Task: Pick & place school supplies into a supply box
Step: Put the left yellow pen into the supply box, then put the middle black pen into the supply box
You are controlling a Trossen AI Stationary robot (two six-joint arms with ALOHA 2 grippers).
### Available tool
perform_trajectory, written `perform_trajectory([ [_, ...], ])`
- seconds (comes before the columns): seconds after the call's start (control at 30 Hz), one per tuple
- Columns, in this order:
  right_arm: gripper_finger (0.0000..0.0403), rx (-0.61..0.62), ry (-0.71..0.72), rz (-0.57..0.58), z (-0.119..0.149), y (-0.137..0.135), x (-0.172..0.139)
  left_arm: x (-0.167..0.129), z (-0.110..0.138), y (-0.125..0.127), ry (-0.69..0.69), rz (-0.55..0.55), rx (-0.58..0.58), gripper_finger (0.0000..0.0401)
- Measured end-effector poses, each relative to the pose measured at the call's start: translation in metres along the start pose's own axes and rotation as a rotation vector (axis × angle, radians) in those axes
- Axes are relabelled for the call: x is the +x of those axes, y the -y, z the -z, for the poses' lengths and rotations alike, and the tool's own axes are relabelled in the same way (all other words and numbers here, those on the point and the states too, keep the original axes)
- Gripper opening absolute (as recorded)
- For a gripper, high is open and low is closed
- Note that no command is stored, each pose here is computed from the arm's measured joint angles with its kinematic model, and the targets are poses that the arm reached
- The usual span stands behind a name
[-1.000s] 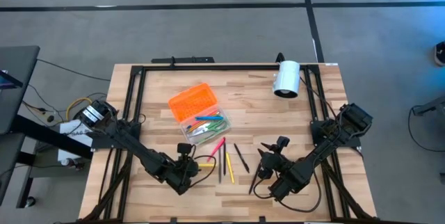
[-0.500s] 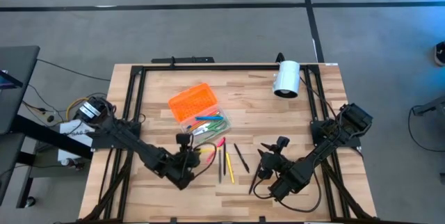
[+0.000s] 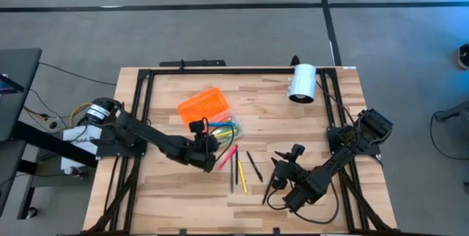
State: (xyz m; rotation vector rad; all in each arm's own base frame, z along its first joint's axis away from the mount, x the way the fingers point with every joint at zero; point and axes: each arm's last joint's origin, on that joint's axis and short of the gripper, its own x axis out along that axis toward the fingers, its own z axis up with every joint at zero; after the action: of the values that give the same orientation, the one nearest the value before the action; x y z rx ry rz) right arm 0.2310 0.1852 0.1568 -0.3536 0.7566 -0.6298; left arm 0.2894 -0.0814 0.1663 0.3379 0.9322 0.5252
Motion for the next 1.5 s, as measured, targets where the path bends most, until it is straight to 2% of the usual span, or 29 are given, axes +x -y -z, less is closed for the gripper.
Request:
perform_trajectory([
  [0.3, 0.0122, -0.001, 0.0, 0.0, 0.0, 0.0, 0.0, 0.01, 0.001, -0.01, -0.065, 0.009, -0.007, 0.0056],
  [0.47, 0.0122, -0.002, 0.0, 0.001, 0.0, 0.0, 0.0, 0.01, 0.002, -0.012, -0.062, -0.03, -0.014, 0.0085],
  [0.83, 0.0122, 0.034, 0.01, -0.013, -0.002, -0.002, 0.001, 0.006, 0.003, -0.008, -0.048, -0.029, 0.0, 0.0152],
  [0.97, 0.0122, 0.058, 0.003, -0.06, -0.009, -0.007, 0.007, -0.009, 0.003, 0.0, -0.004, -0.002, 0.024, 0.0159],
  [1.17, 0.0122, 0.055, -0.029, -0.243, -0.031, -0.017, 0.024, -0.049, 0.009, 0.018, 0.112, 0.05, 0.062, 0.0155],
  [1.3, 0.0122, 0.075, -0.052, -0.343, -0.042, -0.017, 0.036, -0.073, 0.021, 0.034, 0.18, 0.079, 0.072, 0.0154],
  [1.5, 0.0122, 0.171, -0.147, -0.415, -0.049, -0.01, 0.057, -0.099, 0.05, 0.053, 0.269, 0.085, 0.046, 0.0154],
])
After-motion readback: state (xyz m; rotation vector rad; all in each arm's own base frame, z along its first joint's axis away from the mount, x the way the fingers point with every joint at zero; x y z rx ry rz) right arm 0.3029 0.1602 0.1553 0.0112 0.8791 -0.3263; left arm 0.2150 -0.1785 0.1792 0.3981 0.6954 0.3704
